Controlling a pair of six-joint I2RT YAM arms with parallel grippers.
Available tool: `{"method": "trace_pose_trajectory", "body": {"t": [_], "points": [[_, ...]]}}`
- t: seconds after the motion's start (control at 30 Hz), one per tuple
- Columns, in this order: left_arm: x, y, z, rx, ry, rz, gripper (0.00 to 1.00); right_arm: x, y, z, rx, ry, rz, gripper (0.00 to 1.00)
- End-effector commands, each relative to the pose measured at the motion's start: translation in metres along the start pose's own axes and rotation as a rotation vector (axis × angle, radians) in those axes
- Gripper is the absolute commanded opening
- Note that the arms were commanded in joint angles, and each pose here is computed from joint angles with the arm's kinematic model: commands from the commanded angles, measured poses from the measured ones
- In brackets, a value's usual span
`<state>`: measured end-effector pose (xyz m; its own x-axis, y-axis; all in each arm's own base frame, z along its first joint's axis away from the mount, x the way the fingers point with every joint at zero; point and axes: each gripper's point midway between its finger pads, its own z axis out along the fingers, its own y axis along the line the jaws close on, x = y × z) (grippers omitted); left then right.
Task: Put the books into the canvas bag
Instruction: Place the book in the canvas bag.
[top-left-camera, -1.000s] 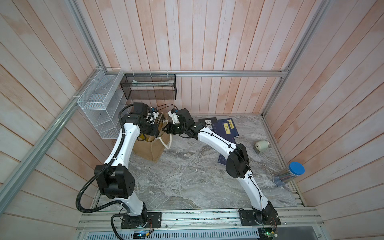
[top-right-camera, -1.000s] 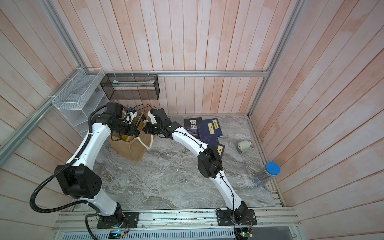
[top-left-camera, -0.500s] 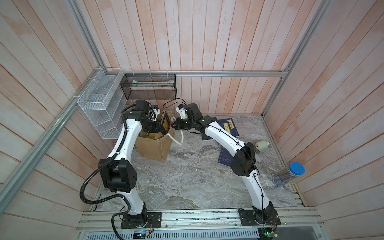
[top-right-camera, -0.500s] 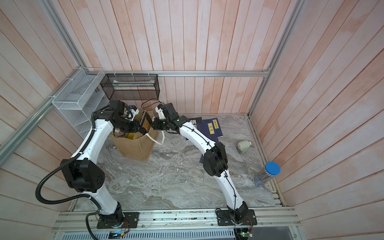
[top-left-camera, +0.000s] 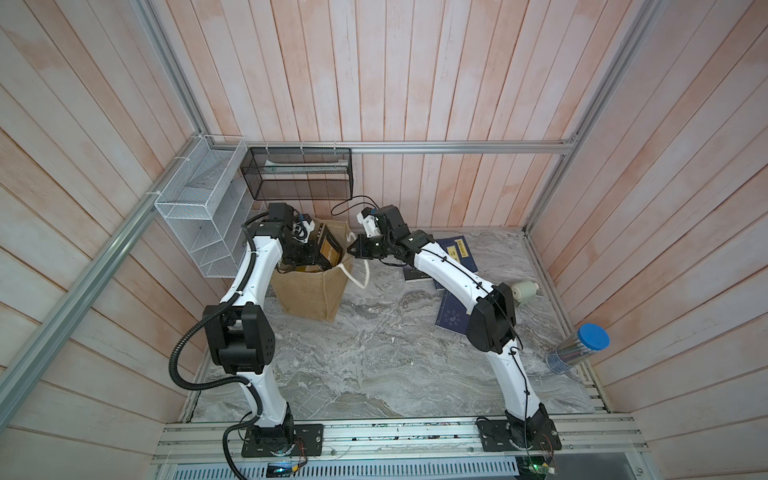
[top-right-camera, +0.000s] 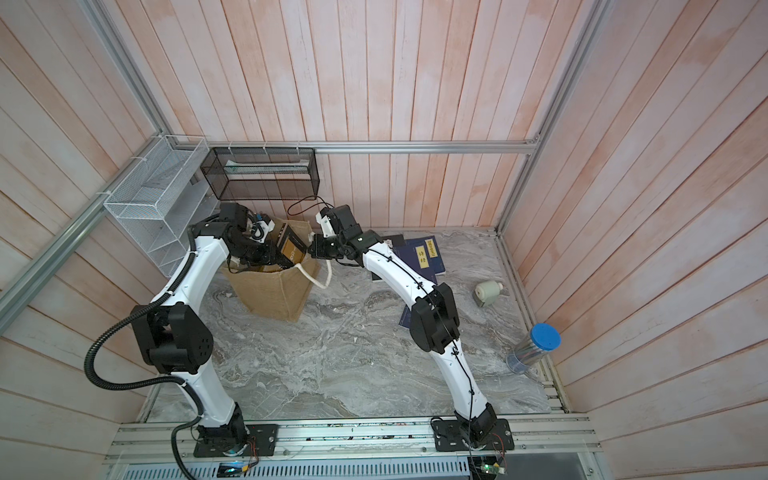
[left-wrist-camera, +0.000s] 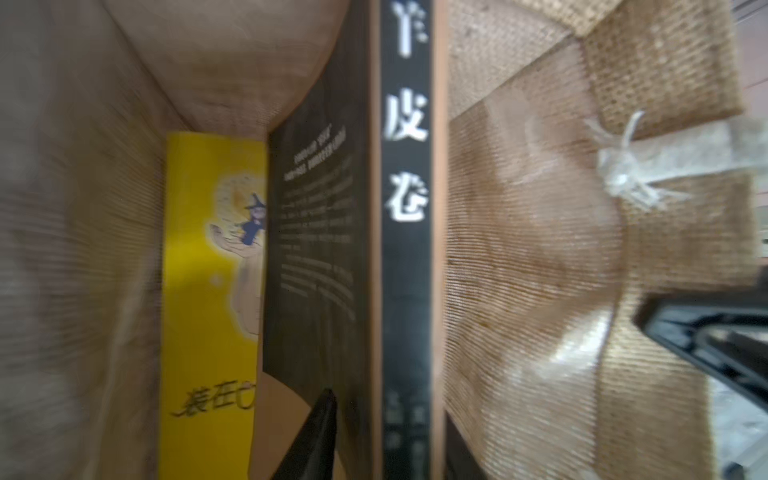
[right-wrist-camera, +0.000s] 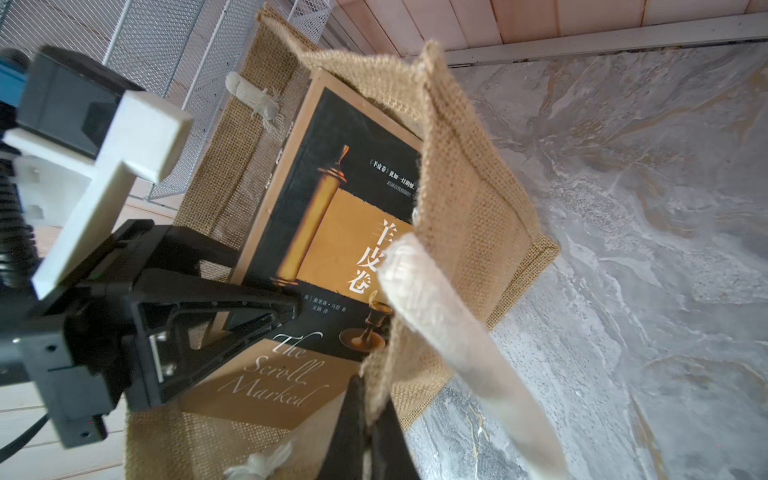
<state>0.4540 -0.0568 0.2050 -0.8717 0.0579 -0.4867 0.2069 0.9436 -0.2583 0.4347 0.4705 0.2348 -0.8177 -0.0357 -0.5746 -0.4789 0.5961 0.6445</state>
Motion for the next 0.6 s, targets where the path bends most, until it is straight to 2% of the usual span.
{"method": "trace_pose_trajectory", "body": {"t": [0.0, 0.13, 0.27, 0.37, 0.57], "points": [[-0.030, 0.014, -0.026, -0.125, -0.115, 0.051, 0.42, -0.036, 0.019, -0.033, -0.020, -0.114, -0.053, 0.00], [-0.045, 0.029, -0.057, -0.264, -0.195, 0.061, 0.48, -0.037, 0.021, -0.033, -0.029, -0.115, -0.051, 0.01], [-0.051, 0.036, -0.078, -0.345, -0.249, 0.063, 0.51, -0.037, 0.024, -0.035, -0.033, -0.115, -0.047, 0.13], [-0.049, 0.037, -0.083, -0.361, -0.256, 0.060, 0.51, -0.038, 0.027, -0.039, -0.037, -0.118, -0.049, 0.18], [-0.047, 0.023, -0.088, -0.295, -0.275, 0.052, 0.51, -0.043, 0.037, -0.052, -0.039, -0.137, -0.062, 0.29]]}}
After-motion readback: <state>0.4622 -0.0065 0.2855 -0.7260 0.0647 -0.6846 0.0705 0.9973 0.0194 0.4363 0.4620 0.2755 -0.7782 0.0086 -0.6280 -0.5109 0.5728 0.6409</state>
